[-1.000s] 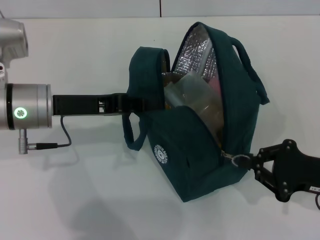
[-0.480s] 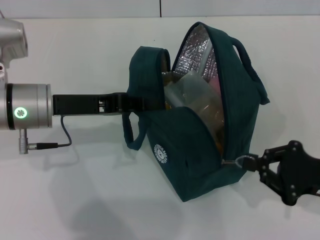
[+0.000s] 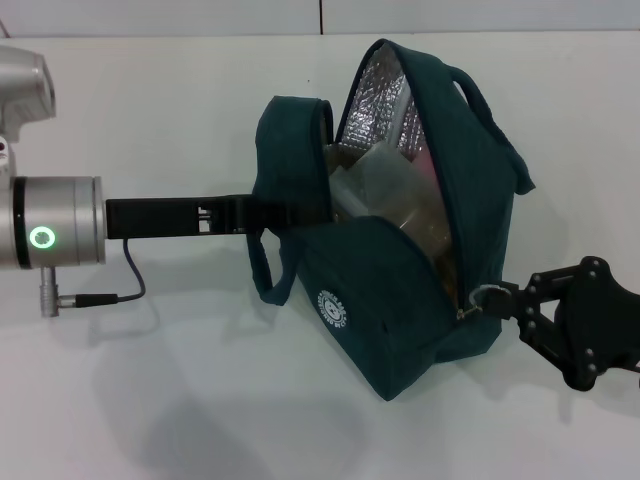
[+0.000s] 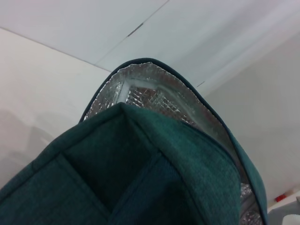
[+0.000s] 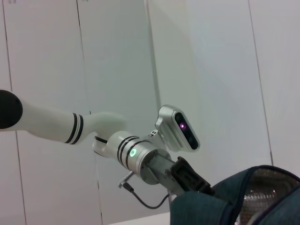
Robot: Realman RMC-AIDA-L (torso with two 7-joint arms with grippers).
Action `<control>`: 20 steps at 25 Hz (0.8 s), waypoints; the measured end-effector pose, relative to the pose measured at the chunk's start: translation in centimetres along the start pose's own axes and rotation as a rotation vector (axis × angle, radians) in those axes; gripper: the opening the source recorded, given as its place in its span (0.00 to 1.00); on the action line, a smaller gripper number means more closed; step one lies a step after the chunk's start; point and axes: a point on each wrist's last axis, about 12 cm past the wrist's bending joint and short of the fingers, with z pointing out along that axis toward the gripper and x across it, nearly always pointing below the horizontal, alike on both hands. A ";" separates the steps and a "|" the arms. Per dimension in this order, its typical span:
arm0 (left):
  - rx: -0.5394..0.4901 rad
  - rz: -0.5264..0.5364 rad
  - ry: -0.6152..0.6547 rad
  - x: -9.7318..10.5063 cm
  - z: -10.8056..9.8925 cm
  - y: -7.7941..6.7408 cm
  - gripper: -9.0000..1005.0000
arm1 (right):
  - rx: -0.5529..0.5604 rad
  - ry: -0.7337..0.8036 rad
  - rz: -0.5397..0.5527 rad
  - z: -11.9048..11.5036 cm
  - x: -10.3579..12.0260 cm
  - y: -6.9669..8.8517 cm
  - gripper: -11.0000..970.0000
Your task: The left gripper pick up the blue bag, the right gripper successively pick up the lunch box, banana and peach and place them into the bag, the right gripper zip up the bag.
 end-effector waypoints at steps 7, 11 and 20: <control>0.018 0.031 -0.043 0.0 -0.1 0.2 0.11 | 0.006 0.008 0.007 0.7 0.0 -0.6 0.02; 0.016 0.057 -0.076 -0.1 -0.5 0.4 0.24 | -0.001 0.015 0.006 1.3 0.0 -1.0 0.02; -0.035 0.101 -0.249 -0.3 -3.5 1.2 0.65 | -0.012 -0.015 -0.034 2.5 -1.2 -2.1 0.02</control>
